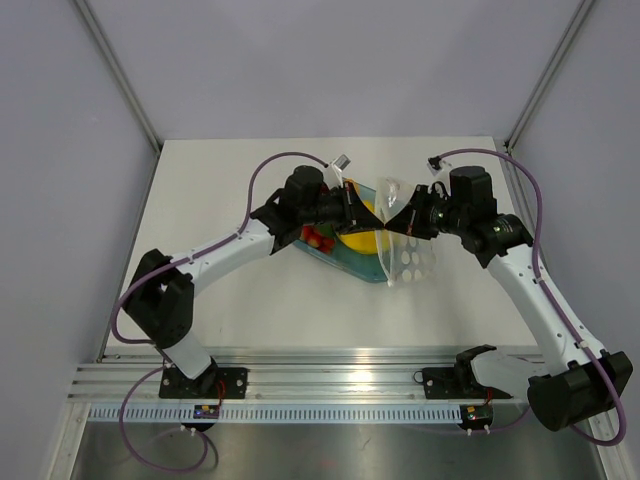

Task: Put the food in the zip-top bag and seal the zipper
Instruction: Open the zipper of the food storage bag.

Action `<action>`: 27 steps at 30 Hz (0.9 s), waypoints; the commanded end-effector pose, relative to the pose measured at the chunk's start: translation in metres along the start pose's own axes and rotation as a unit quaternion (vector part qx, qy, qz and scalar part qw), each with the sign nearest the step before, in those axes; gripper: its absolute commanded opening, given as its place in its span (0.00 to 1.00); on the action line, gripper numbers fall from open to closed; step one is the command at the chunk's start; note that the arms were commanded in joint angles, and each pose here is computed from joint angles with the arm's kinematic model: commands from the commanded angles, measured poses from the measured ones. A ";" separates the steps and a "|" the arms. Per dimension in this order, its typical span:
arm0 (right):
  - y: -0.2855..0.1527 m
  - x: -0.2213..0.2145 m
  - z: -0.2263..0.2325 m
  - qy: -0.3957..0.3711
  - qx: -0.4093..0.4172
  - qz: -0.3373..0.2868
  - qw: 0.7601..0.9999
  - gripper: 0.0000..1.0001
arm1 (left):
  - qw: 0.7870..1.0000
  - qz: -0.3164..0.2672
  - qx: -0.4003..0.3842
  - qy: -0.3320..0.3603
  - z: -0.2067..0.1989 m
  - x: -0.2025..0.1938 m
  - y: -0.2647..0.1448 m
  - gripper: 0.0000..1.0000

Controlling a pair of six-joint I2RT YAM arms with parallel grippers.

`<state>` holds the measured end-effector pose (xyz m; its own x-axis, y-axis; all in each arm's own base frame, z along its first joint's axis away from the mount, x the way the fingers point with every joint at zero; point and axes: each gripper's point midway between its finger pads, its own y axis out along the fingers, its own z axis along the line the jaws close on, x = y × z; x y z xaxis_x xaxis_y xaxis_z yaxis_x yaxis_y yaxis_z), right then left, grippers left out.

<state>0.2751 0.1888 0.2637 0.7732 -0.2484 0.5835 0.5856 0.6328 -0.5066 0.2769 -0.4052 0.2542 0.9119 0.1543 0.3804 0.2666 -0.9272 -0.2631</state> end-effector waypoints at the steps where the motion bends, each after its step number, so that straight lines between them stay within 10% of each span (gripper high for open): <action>1: -0.004 0.002 0.012 -0.014 0.022 -0.005 1.000 0.00 | 1.000 -0.001 -0.022 0.014 -0.019 0.009 0.005 0.00; 13: -0.049 0.015 -0.065 -0.065 -0.222 -0.049 0.972 0.00 | 0.989 0.016 0.149 0.019 0.039 0.005 -0.006 0.00; 27: -0.084 0.041 -0.003 -0.071 -0.126 -0.113 0.983 0.00 | 0.983 0.071 0.165 0.030 0.042 -0.014 0.042 0.00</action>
<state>0.2622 0.1177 0.2984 0.6329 -0.2287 0.7397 0.7659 0.3244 -0.5551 0.2849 -0.4145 0.1786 0.9515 0.0256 0.3067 0.2207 -0.7513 -0.6220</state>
